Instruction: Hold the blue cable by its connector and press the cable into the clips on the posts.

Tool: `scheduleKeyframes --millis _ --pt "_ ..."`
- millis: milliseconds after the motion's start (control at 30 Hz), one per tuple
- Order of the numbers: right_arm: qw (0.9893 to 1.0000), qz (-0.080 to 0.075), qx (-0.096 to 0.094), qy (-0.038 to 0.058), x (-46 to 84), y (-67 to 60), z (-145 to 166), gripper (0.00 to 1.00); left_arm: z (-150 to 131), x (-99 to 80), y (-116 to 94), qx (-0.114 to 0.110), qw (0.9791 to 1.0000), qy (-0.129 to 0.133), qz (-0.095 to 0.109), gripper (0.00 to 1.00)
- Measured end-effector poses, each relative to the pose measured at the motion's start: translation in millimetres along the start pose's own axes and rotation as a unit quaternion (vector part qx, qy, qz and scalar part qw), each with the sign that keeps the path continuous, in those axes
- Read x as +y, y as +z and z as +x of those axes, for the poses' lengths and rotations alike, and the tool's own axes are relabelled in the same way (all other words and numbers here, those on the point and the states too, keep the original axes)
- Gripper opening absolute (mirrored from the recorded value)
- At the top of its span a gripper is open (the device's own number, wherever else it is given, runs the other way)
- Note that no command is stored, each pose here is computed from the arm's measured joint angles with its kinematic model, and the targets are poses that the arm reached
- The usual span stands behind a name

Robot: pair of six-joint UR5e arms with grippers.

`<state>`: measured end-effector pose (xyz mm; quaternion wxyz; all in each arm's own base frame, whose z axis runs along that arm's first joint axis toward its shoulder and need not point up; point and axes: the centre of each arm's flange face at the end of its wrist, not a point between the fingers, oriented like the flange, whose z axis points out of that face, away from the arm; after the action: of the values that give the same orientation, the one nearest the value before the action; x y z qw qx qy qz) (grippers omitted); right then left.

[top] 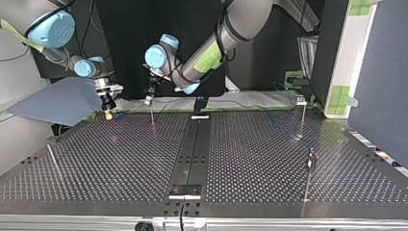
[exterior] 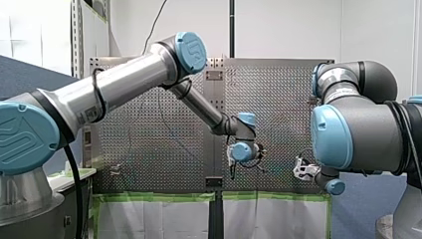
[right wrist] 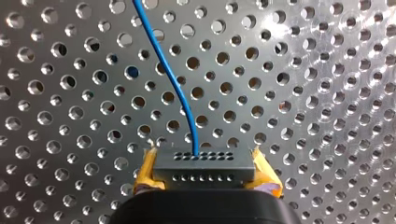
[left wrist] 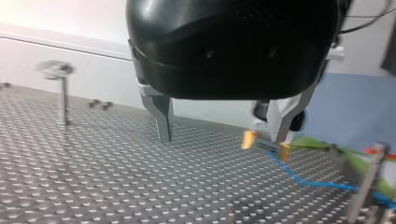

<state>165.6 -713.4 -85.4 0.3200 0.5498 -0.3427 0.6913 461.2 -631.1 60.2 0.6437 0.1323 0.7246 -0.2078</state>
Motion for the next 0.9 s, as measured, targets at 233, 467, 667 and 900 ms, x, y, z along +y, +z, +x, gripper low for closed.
scheduleKeyframes --millis 233,467,667,900 --pt "1.0000 0.001 -0.001 0.0015 -1.0 0.0 -1 0.00 -26 -5.3 -15 -0.028 0.9995 -0.008 -0.009 1.00" --pt "1.0000 0.001 -0.001 0.0025 -1.5 0.1 -1 0.00 -41 -9.0 -37 -0.020 0.9996 0.005 -0.018 1.00" --pt "1.0000 0.006 -0.003 0.0029 -3.0 0.1 -2 0.00 -54 -10.4 -55 -0.014 0.9997 0.005 -0.020 1.00" --pt "0.9999 0.008 -0.005 0.0031 -3.7 -0.1 -2 0.00 -71 -11.2 -76 -0.013 0.9997 0.004 -0.021 1.00"
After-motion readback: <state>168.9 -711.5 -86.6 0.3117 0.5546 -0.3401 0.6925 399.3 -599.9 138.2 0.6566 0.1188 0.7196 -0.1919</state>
